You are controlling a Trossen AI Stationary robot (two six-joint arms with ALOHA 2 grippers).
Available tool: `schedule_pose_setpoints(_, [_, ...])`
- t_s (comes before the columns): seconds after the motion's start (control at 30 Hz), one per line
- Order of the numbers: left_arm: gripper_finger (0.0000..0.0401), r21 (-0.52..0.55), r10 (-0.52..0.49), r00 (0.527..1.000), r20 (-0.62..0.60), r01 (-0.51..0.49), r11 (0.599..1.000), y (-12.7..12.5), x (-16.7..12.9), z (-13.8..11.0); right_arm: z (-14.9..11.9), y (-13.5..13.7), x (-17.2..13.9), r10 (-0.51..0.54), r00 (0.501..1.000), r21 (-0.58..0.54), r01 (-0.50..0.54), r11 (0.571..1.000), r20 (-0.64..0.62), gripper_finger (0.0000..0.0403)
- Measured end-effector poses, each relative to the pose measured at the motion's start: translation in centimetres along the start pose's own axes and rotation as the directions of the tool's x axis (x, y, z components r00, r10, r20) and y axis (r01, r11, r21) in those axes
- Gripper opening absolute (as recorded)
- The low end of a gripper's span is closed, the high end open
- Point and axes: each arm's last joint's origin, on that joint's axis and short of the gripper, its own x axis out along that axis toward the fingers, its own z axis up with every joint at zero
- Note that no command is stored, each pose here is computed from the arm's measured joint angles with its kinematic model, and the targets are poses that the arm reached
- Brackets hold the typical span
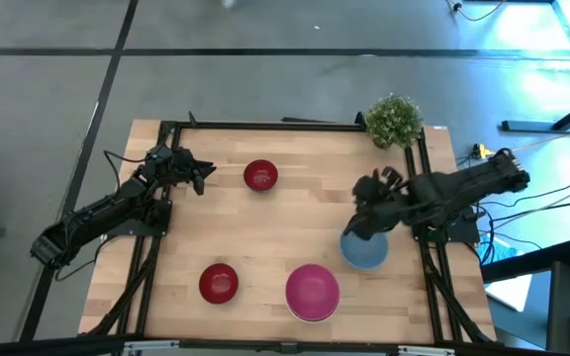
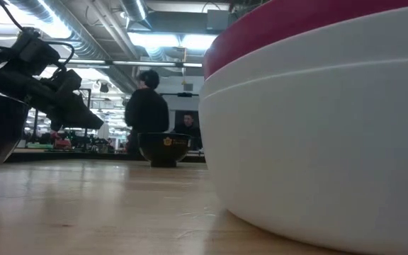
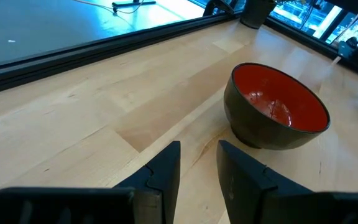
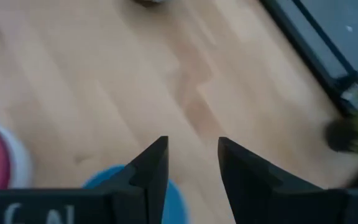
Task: Nest bowls inside each other
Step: Stack the blue bowl on the pink bowl
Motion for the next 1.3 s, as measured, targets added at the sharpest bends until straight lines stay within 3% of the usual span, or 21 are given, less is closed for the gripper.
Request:
schedule_pose_setpoints(0.13, [0.0099, -0.004, 0.000, 1.000, 0.000, 0.000, 1.000, 0.0, 0.0, 0.0, -0.3, -2.2, -0.7, -0.036, 0.999, 0.001, 0.036, 0.999, 0.008, 0.0141])
schedule_pose_setpoints(0.27, [0.0099, -0.023, 0.003, 1.000, 0.000, -0.003, 1.000, 0.0, 0.0, 0.0, -2.4, -4.2, 0.2, -0.025, 1.000, 0.023, 0.025, 0.999, 0.004, 0.0140])
schedule_pose_setpoints(0.57, [0.0099, -0.031, 0.033, 0.999, 0.004, -0.032, 0.999, 0.1, 0.0, 0.0, -7.5, -5.8, 3.5, 0.210, 0.976, 0.092, -0.214, 0.972, 0.052, 0.0127])
schedule_pose_setpoints(0.73, [0.0099, -0.032, 0.034, 0.999, 0.005, -0.034, 0.999, 0.1, 0.0, 0.0, -9.1, -5.4, 5.6, 0.315, 0.948, 0.064, -0.318, 0.946, 0.054, 0.0126])
schedule_pose_setpoints(0.87, [0.0099, -0.032, 0.034, 0.999, 0.005, -0.034, 0.999, 0.1, 0.0, 0.0, -9.9, -5.2, 6.7, 0.297, 0.954, 0.017, -0.298, 0.955, 0.033, 0.0126])
schedule_pose_setpoints(1.3, [0.0099, -0.031, 0.065, 0.998, 0.008, -0.065, 0.997, 0.2, 0.0, 0.0, -10.2, -5.1, 7.4, 0.266, 0.962, 0.091, -0.271, 0.958, 0.066, 0.0126])
